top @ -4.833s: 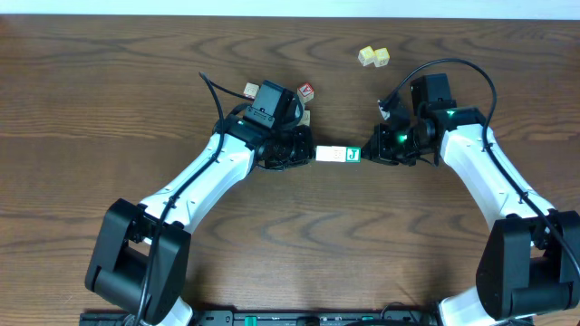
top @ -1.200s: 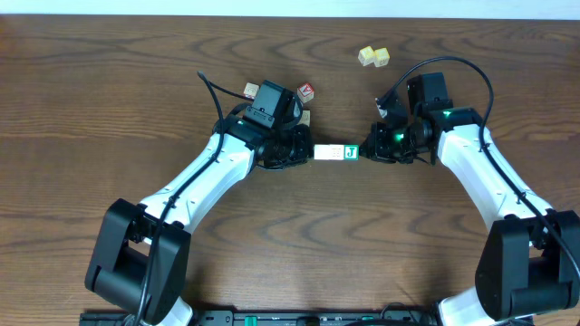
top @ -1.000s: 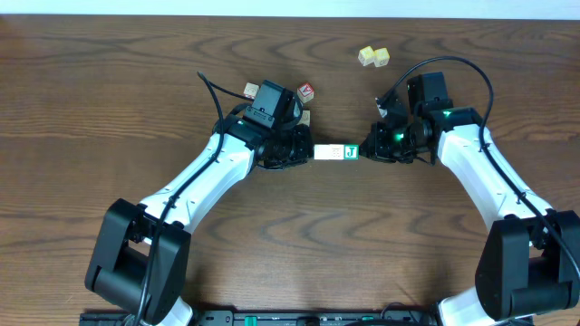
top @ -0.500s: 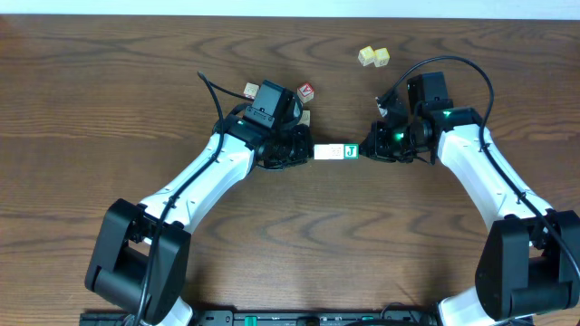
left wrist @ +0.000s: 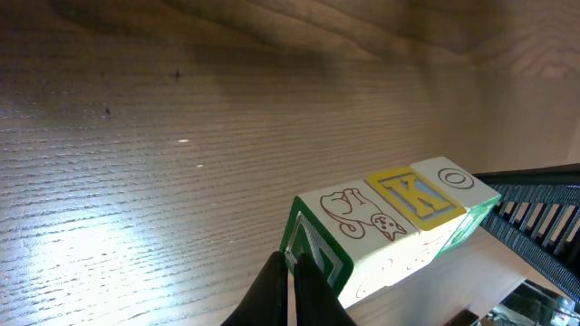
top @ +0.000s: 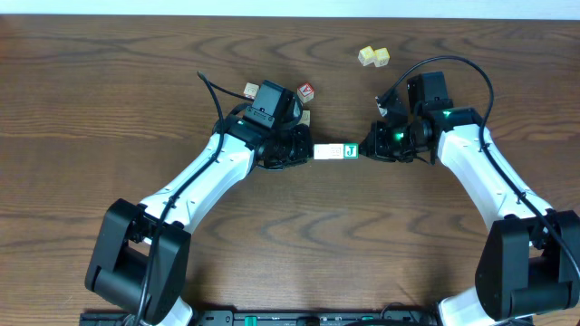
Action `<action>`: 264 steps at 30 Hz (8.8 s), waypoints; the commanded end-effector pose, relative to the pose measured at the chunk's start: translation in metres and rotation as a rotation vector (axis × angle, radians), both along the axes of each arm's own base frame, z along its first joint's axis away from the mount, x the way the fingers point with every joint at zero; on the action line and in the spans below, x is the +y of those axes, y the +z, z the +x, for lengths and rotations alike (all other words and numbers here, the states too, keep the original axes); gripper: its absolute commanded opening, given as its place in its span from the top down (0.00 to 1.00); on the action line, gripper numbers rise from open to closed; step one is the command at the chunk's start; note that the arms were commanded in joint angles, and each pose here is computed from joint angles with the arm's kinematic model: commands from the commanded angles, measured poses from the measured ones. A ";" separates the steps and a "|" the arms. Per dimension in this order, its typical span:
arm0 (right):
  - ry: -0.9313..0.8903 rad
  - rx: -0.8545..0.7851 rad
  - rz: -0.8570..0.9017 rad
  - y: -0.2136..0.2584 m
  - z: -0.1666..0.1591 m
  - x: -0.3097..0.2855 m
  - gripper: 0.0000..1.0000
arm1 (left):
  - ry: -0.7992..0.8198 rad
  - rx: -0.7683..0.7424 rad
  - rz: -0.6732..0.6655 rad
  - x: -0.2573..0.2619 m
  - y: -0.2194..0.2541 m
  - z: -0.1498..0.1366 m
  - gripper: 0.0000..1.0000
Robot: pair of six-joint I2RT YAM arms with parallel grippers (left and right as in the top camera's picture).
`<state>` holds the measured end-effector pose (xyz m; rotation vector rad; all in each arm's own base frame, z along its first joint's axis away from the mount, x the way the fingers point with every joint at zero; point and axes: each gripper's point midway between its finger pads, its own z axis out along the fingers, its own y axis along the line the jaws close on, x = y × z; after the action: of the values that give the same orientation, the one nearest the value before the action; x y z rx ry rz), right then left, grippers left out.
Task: Lift 3 blocks
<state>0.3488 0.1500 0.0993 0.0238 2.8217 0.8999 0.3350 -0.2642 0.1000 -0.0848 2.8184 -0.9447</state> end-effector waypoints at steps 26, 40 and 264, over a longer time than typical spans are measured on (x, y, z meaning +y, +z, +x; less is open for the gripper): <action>0.086 -0.001 0.128 -0.011 -0.021 0.048 0.99 | -0.070 0.072 -0.041 -0.024 -0.023 -0.011 0.93; 0.062 0.063 0.073 -0.057 -0.028 0.043 0.99 | -0.098 0.137 -0.001 -0.035 -0.064 -0.019 0.93; -0.463 -1.260 -0.455 0.059 -0.103 -0.157 0.01 | 0.109 -0.546 0.539 0.191 0.132 -0.078 0.25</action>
<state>0.2463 -0.0038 0.1591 0.0318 1.6369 0.0659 0.2658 -0.0877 0.2401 0.0563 2.4408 -0.1698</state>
